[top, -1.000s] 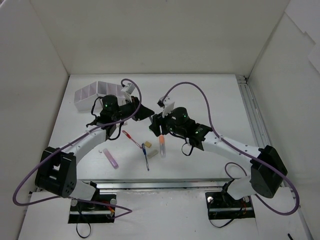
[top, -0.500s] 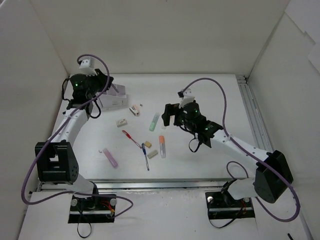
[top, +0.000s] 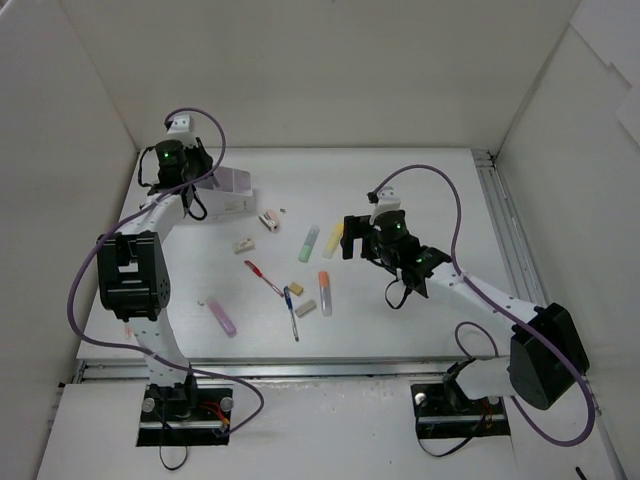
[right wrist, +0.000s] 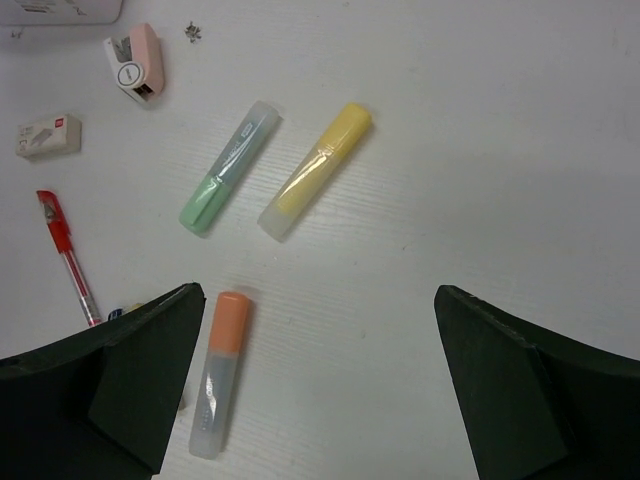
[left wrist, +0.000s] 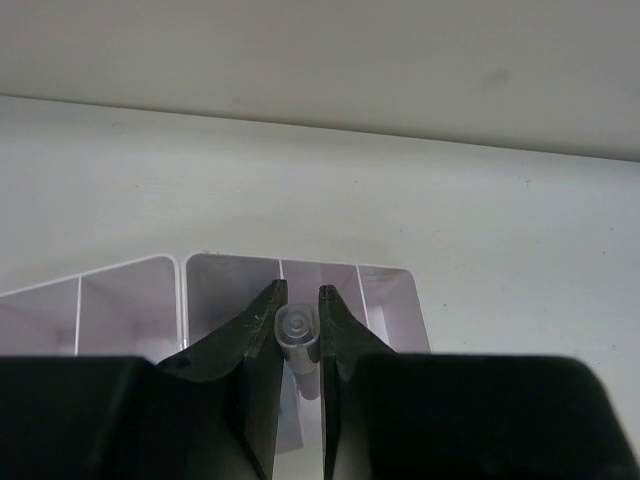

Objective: Sort the stationery into containers
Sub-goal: Place the pen in the storage box.

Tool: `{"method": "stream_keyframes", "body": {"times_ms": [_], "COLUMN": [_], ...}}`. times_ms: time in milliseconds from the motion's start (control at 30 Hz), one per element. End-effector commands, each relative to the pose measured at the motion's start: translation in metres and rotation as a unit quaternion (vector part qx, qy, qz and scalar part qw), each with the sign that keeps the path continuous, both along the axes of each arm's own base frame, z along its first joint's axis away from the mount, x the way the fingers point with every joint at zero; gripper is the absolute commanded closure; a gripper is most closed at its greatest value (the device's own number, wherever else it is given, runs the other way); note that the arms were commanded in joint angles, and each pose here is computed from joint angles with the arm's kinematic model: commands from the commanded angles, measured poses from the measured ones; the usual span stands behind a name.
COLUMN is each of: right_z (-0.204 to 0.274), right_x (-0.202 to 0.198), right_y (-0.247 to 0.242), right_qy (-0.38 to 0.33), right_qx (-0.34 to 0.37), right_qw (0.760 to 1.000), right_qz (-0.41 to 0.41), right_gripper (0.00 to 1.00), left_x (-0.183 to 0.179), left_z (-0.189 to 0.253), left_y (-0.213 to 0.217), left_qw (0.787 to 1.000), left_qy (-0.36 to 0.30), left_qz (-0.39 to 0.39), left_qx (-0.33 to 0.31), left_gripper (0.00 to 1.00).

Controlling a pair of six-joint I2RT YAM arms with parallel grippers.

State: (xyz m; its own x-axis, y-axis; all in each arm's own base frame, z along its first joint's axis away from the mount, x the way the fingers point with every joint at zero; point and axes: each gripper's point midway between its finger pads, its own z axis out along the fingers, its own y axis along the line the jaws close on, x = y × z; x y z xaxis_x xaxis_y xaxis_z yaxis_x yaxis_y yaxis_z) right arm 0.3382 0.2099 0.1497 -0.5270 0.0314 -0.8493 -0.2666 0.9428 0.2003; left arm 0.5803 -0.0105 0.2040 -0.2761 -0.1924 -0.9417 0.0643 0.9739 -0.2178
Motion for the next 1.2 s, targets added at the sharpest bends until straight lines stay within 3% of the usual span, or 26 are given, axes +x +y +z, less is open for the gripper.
{"method": "stream_keyframes", "body": {"times_ms": [0,167,400,733,933,1067,1167], "right_z": [0.023,0.018,0.018,0.012,0.011,0.017,0.018], "right_x": [0.005,0.002,0.002,0.002,0.001,-0.002,-0.004], "right_y": [-0.005,-0.007,-0.004,-0.007,-0.012,-0.014,-0.013], "right_qy": [-0.038,-0.033,-0.035,-0.029,-0.027,-0.032,-0.034], "right_qx": [0.012,0.004,0.005,-0.008,-0.014,-0.011,-0.008], "right_qw": [0.999,0.999,0.999,1.000,0.999,0.999,0.999], "right_qz": [-0.008,-0.005,0.001,-0.002,-0.010,-0.009,-0.005], "right_gripper": [0.02,0.02,0.02,0.02,0.02,0.02,0.02], "left_x": [0.013,0.004,-0.006,-0.003,0.003,-0.009,-0.024], "left_z": [0.062,0.067,0.116,0.104,0.066,0.067,0.075], "left_y": [0.023,0.019,0.010,0.030,0.033,0.034,0.036], "left_qw": [0.995,0.994,0.990,0.990,0.995,0.995,0.994], "left_qy": [-0.085,-0.099,-0.142,-0.125,-0.082,-0.076,-0.071], "left_qz": [0.042,0.027,0.005,0.043,0.053,0.057,0.064], "left_qx": [0.045,0.023,0.019,0.045,0.039,0.042,0.045], "left_gripper": [1.00,1.00,1.00,0.99,0.80,0.66,0.63]}}
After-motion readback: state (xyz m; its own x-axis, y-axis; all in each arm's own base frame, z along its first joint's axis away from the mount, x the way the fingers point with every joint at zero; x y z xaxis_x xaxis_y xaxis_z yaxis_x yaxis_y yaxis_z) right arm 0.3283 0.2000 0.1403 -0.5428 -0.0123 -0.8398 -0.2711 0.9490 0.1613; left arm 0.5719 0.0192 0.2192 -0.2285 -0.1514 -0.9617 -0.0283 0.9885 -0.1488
